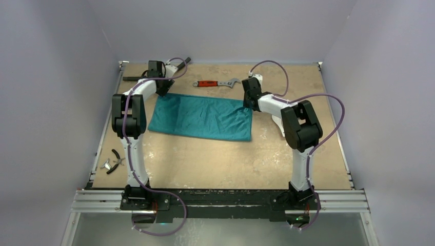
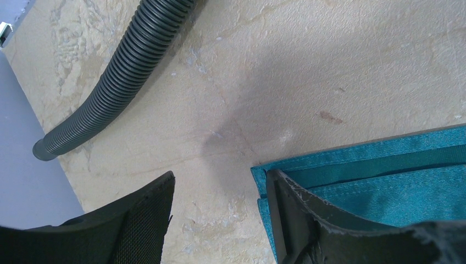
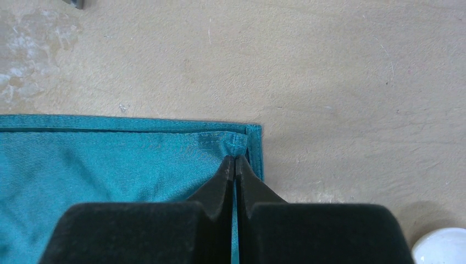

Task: Fold the napkin into a case and place the utensils inside
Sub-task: Fold and flatten the napkin at the center of the board.

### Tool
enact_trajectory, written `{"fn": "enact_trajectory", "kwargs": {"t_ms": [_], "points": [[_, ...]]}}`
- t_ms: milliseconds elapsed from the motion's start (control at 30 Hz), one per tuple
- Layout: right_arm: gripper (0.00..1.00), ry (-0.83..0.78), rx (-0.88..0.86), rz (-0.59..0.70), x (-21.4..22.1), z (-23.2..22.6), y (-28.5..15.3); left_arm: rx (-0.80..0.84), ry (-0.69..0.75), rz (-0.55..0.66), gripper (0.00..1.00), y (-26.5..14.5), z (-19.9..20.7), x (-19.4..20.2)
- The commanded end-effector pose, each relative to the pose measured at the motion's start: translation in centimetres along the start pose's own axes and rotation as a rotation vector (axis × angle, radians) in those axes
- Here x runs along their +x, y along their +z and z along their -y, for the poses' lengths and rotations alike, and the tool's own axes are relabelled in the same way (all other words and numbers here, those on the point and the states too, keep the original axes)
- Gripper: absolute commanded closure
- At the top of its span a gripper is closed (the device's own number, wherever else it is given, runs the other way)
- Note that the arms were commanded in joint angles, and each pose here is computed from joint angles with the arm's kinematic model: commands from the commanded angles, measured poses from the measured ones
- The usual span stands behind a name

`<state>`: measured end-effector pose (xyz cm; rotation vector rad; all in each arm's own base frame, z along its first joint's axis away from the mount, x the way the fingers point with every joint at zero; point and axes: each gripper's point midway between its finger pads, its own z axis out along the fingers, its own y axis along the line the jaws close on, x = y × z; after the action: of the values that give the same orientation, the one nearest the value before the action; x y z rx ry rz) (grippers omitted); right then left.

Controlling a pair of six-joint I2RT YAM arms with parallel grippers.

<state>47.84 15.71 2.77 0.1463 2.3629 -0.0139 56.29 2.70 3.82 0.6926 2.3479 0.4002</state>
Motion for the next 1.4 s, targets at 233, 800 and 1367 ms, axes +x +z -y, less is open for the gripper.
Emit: {"fn": "enact_trajectory", "kwargs": {"t_ms": [233,800,1367], "points": [[1.00,-0.002,0.009,0.062,-2.9,0.3,-1.7,-0.013,0.003,0.021,0.40,-0.6,-0.9,-0.5],[1.00,-0.011,0.043,0.038,-1.4,1.4,-0.6,-0.009,-0.016,0.037,0.39,-1.1,-1.3,-1.1],[0.36,0.014,0.012,0.080,-4.6,0.7,-2.9,0.242,-0.092,0.173,0.27,-9.6,-0.2,-7.3]]}}
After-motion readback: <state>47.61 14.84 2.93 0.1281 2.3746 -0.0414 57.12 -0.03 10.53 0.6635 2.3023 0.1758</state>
